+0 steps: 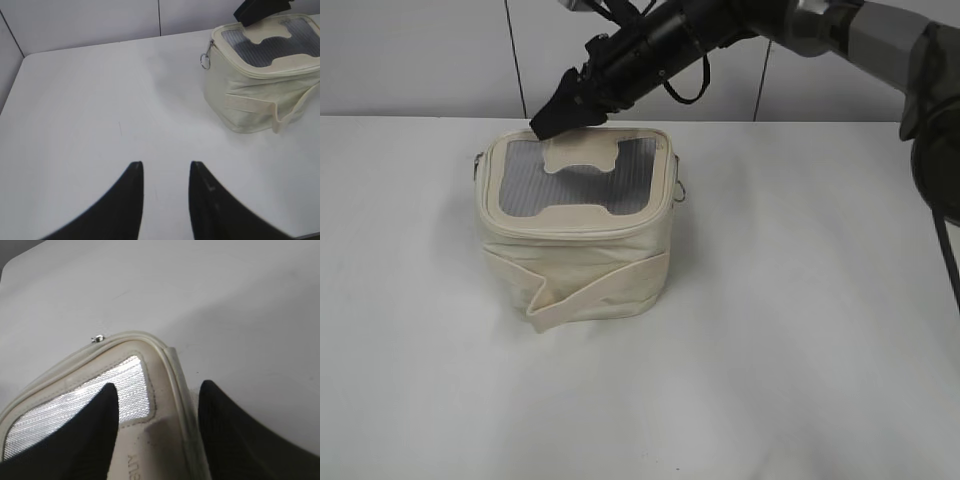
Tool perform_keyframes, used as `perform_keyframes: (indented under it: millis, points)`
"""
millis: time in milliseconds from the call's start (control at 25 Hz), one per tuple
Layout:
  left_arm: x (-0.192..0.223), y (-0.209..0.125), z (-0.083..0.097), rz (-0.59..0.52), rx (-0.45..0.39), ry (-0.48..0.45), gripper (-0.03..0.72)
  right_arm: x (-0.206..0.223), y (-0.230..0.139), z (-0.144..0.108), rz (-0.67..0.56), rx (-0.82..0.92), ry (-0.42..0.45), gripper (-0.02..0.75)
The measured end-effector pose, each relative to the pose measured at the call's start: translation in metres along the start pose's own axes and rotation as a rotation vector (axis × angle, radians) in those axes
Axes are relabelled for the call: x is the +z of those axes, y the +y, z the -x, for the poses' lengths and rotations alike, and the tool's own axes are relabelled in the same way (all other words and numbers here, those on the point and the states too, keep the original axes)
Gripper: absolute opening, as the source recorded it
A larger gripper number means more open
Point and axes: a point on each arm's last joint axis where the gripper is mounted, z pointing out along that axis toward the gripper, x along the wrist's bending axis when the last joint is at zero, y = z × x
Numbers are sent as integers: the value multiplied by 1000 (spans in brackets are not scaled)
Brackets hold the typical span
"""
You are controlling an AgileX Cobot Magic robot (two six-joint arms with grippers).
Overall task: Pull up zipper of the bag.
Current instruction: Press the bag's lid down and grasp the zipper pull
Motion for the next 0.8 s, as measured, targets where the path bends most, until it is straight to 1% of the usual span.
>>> perform_keyframes:
  millis: [280,520,600,640,760,800]
  points:
    - [0,0,0,0,0,0,237,-2,5,2,10,-26,-25,412]
    - [0,0,0,0,0,0,237,10,-7,7,-39,-12,-26,400]
    - [0,0,0,0,0,0,237,13,-7,4,-58,-25,-30,347]
    - [0,0,0,0,0,0,237,14,-7,3,-69,-35,-36,302]
    - [1,0,0,-5,0,0,237,16,-7,0,-92,-51,-38,146]
    - [2,1,0,-14,-1,-1,238,16,-7,0,-95,-50,-36,80]
